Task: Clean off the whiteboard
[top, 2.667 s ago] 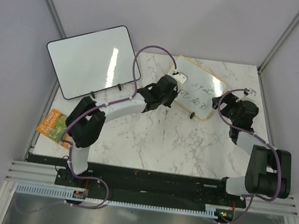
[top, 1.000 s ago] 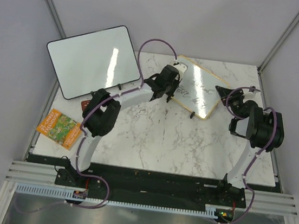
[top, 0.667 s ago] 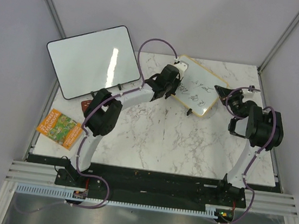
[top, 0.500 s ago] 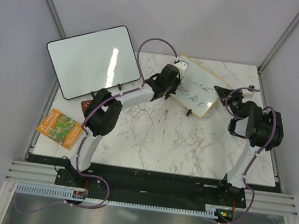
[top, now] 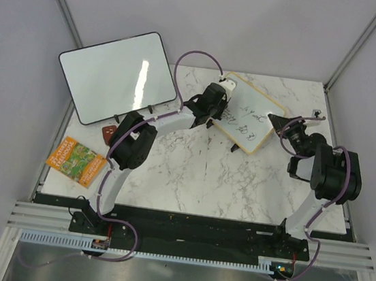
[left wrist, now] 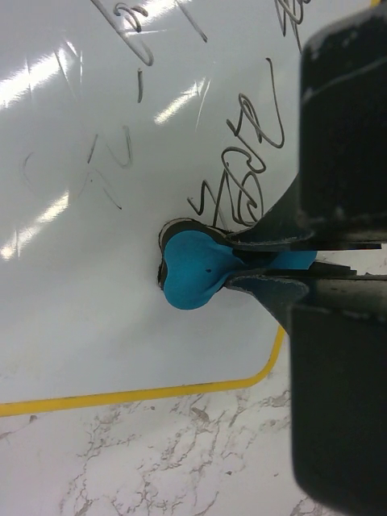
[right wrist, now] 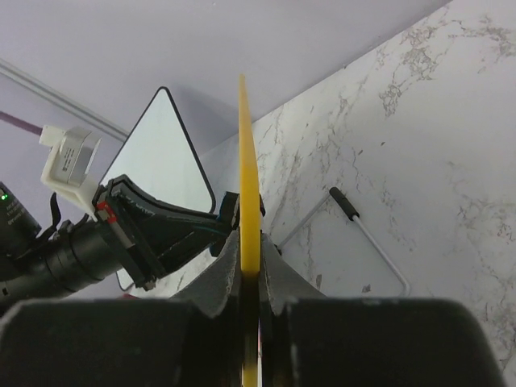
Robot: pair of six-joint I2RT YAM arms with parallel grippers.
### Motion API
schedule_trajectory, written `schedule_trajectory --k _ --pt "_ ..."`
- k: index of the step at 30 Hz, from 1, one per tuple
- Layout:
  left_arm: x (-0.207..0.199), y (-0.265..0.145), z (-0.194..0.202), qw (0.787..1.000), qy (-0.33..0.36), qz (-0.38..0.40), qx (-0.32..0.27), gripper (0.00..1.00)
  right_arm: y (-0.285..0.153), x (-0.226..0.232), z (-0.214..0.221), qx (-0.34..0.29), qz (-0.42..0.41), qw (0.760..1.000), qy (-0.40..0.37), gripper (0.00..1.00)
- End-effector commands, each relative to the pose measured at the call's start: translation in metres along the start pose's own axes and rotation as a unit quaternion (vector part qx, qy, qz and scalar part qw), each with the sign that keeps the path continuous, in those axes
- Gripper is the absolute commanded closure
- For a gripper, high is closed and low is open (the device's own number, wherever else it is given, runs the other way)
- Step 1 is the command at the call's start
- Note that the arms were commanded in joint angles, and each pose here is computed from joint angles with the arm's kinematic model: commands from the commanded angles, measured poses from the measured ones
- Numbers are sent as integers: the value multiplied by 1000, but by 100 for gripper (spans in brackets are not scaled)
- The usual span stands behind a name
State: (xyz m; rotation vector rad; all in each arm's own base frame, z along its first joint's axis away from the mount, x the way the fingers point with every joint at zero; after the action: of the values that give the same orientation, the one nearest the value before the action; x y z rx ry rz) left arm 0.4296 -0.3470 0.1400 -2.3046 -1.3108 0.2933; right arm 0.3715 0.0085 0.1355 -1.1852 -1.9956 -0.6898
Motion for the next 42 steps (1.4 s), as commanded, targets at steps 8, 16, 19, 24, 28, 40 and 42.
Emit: schedule_trajectory --k 8,16,19,24,28,40,42 --pt "-5 3 -5 999 -24 14 -16 98 11 51 6 32 -86 974 -206 100" --pt "-26 8 4 993 -77 82 -25 98 4 61 11 24 -136 967 -214 100" --pt "-39 6 6 989 -90 110 -35 98 4 61 11 25 -132 967 -216 100" --pt "-79 6 8 987 -39 146 -49 98 5 59 12 31 -133 968 -211 100" --pt "-120 -5 14 972 34 229 -41 98 7 58 12 33 -136 968 -206 100" --pt "-176 -25 39 940 138 310 33 98 10 57 12 42 -136 970 -196 100" --pt "-175 -26 44 942 128 307 42 98 10 57 12 42 -136 970 -195 100"
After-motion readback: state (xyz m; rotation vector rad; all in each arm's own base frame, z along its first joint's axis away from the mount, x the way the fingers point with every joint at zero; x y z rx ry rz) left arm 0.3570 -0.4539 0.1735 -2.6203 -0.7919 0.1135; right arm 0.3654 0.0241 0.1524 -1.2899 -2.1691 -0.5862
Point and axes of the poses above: each gripper's point midway between its finger pads, its own y axis out along the fingers, its own x axis along the line the jaws close on, z = x × y, the point moved 8 cm from there along -y, back along the fingers, and after that the axes turned 1 degree about y, right-handed, at the moved point
